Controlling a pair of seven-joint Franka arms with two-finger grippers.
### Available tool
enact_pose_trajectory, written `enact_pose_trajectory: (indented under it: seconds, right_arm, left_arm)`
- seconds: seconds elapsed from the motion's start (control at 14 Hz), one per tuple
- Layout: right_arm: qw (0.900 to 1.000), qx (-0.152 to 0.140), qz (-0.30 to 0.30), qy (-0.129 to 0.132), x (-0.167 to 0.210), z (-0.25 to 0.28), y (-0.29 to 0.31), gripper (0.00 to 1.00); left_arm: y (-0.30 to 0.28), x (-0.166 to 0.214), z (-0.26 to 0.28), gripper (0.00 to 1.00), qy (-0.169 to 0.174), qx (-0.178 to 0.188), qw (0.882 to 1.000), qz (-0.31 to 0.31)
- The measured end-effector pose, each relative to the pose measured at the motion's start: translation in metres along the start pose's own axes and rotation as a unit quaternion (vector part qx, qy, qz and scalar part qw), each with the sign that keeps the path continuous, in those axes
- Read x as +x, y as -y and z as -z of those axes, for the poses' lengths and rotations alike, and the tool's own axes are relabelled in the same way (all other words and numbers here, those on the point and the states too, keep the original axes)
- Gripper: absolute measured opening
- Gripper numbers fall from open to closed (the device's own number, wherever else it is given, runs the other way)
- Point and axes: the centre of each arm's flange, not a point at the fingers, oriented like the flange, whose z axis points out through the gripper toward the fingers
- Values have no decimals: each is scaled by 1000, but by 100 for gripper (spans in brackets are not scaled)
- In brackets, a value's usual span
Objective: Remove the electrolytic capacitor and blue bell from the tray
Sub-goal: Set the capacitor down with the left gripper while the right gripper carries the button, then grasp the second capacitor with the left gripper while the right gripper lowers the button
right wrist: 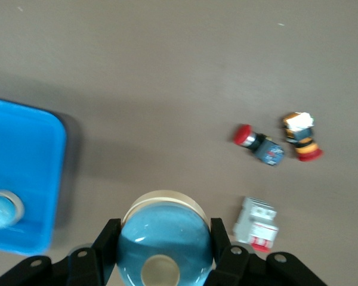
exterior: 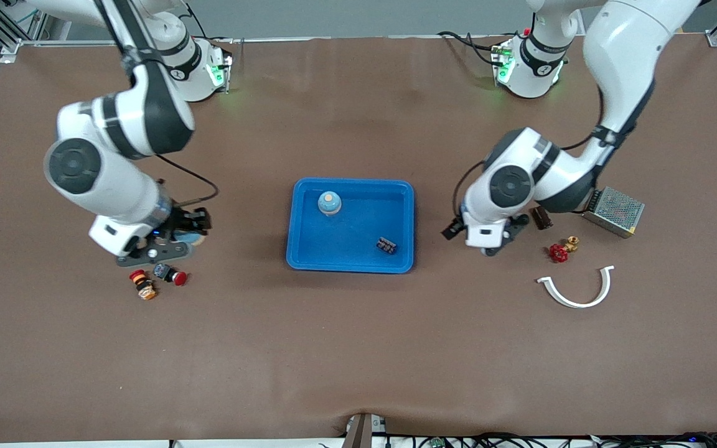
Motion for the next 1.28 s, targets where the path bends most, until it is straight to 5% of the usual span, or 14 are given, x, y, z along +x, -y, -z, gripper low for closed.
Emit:
enact_pose_trajectory:
  seconds: [0.5, 0.78, 1.28]
  right_arm:
    - [998, 14, 65, 7, -53, -18, -132, 65]
    - [996, 20, 87, 5, -84, -56, -200, 65]
    - [993, 13, 117, -12, -120, -122, -224, 65]
  left_arm:
    - [-80, -64, -21, 100, 43, -57, 991, 113]
    - [-97, -70, -51, 80, 39, -99, 981, 162]
    - [-99, -70, -88, 71, 19, -92, 982, 166]
